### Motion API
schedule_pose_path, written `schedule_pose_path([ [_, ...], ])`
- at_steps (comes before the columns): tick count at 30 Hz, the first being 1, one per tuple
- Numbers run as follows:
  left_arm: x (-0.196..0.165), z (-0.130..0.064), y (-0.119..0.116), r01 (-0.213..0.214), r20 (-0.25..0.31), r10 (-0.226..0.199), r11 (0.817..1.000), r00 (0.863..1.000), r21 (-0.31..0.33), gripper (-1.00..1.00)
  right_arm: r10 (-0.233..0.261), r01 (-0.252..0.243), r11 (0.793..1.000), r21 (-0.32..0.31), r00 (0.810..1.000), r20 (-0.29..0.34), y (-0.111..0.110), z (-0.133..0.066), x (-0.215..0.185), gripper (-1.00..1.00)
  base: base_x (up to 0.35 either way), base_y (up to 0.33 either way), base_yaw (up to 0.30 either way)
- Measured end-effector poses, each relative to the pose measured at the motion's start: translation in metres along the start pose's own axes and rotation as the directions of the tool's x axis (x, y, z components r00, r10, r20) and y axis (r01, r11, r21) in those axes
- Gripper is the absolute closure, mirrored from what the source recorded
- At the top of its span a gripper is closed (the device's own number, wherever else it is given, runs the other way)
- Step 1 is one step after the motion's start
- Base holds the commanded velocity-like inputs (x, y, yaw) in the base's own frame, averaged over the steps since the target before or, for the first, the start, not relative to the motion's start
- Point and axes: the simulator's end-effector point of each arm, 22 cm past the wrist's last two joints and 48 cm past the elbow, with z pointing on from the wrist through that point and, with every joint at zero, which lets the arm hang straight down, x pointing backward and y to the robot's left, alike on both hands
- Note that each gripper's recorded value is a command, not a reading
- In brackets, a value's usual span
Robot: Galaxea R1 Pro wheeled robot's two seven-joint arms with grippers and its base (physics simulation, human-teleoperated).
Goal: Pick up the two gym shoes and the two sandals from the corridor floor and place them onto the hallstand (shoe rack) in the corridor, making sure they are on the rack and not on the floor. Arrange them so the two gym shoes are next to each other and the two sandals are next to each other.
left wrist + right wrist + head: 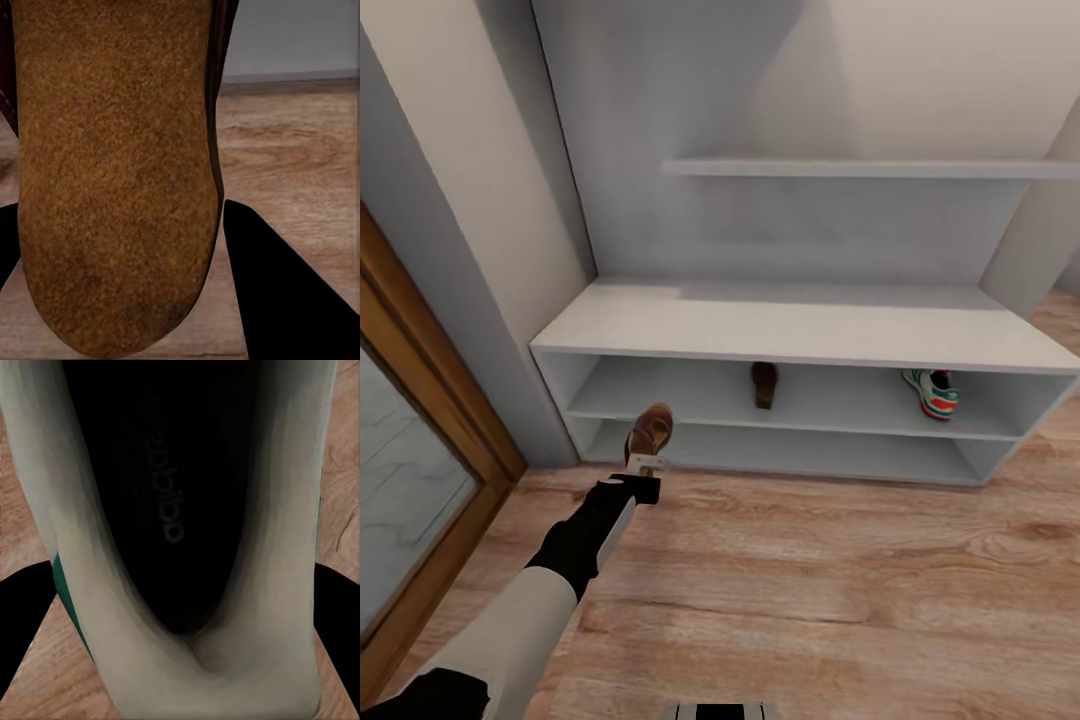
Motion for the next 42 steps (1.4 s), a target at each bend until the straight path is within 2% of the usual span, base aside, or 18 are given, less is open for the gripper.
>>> schedule_pose_path([
  [11, 0.0005, 0.0003, 0.0025, -0.002, 0.001, 0.002, 1.000, 1.000, -0.004, 1.00, 0.000, 0.000, 1.000, 0.000, 1.000, 0.000, 0.0001, 0.0000, 0.0001, 1.00, 0.295, -0.154, -0.191],
  [23, 0.0009, 0.0005, 0.0030, -0.002, 0.002, 0.002, 1.000, 1.000, -0.005, 1.00, 0.000, 0.000, 1.000, 0.000, 1.000, 0.000, 0.0001, 0.0000, 0.0000, 1.00, 0.316, -0.118, -0.027],
  [42, -0.0002, 0.0007, 0.0018, -0.003, 0.008, 0.003, 1.000, 1.000, -0.002, 1.00, -0.002, 0.002, 1.000, -0.001, 1.000, -0.001, 0.0003, 0.0000, 0.0006, 1.00, 0.132, -0.075, 0.000],
])
